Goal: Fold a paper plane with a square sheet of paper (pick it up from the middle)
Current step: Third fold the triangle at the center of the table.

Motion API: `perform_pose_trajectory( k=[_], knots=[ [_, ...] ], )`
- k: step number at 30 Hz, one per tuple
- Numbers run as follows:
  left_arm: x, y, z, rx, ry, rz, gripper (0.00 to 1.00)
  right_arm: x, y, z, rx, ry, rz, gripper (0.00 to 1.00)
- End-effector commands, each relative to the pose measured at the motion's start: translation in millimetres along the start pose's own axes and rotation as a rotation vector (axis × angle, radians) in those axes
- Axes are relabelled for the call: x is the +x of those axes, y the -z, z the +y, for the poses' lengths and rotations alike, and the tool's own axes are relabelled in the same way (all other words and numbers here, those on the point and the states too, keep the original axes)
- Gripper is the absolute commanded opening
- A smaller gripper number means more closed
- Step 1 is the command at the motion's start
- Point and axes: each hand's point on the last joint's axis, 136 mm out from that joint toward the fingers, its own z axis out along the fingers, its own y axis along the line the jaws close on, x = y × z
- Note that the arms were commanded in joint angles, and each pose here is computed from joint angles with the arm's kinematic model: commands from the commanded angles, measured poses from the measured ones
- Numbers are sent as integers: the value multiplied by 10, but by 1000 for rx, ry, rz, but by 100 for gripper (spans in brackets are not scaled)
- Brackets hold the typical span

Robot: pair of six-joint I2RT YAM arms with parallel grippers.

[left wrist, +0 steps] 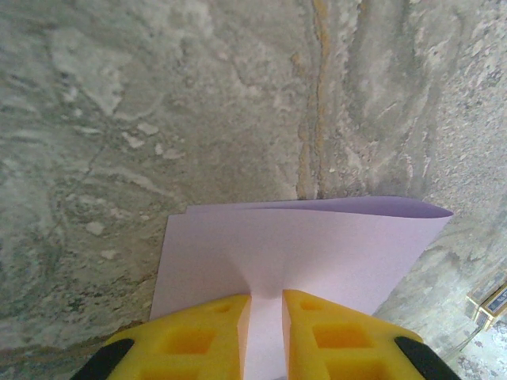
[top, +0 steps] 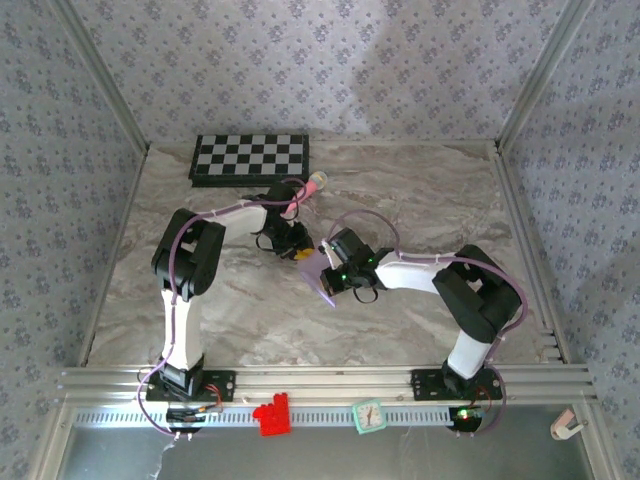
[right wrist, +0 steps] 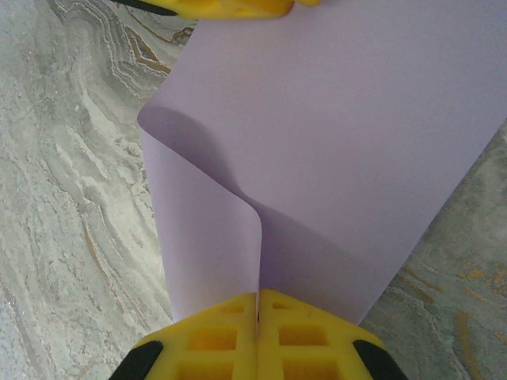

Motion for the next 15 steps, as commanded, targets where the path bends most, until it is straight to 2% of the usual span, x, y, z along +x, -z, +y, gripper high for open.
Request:
perform_pose_trajectory(
  k=[1,15],
  knots=[
    [190,-221,278,-94,23,76,20,0,-11,-2,10,-6,20,5],
    [191,-221,277,-91,22,78,21,51,-52,-19,15,-12,44,4]
  ],
)
